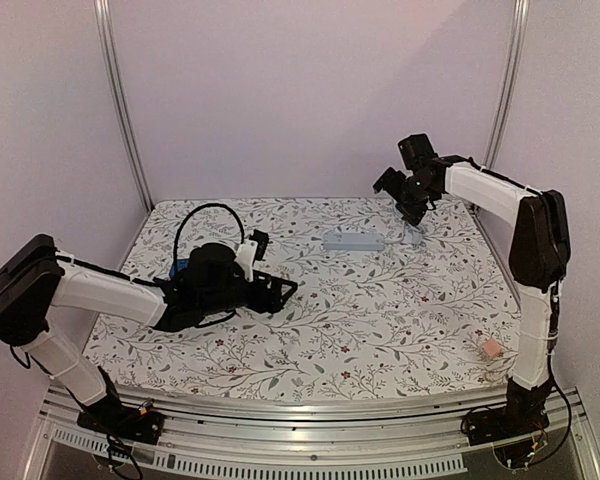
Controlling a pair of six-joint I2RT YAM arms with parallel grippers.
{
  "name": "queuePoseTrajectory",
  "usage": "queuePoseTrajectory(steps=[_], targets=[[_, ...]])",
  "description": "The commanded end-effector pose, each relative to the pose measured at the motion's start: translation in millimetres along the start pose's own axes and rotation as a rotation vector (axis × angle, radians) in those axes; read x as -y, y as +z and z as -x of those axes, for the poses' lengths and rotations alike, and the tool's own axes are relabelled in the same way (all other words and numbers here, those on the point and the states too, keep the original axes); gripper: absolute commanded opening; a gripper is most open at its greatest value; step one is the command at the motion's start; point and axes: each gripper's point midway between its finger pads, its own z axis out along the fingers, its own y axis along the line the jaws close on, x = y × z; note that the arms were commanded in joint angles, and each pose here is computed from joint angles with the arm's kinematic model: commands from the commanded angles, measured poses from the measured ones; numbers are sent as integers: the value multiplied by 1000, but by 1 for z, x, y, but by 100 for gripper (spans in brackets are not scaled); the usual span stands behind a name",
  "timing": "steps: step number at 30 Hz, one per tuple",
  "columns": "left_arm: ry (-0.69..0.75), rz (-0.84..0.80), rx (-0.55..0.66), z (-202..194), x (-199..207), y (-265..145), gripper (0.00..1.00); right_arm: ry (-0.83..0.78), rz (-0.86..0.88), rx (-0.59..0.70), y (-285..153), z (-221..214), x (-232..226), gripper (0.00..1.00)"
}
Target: Insert the plug
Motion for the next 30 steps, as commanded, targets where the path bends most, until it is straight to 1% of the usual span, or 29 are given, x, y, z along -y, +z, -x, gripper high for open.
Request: queuePoseTrajectory(steps=[1, 3, 4, 11, 14, 20, 23, 27, 30], targets=[[31, -8, -10, -2, 7, -6, 82, 144, -258, -103, 42, -22, 44, 99], [31, -7, -12, -3, 7, -6, 82, 222, -252, -142, 63, -32, 48, 99], [30, -5, -12, -4, 6, -6, 82, 256, -226, -185, 69, -41, 44, 99], [25, -1, -20, -9, 4, -8, 81, 463, -204, -255, 99, -58, 45, 96], [27, 6, -16, -9, 3, -10, 81, 514, -184, -270, 109, -60, 41, 92], [28, 18, -16, -10, 0, -13, 81, 615, -195, -281, 123, -62, 49, 87], [28, 20, -19, -12, -1, -13, 80, 648, -185, -283, 131, -62, 50, 83], [25, 23, -20, -13, -2, -14, 80, 675, -186, -286, 139, -63, 54, 74], [24, 21, -20, -13, -1, -14, 80, 685, -181, -283, 144, -62, 56, 73]])
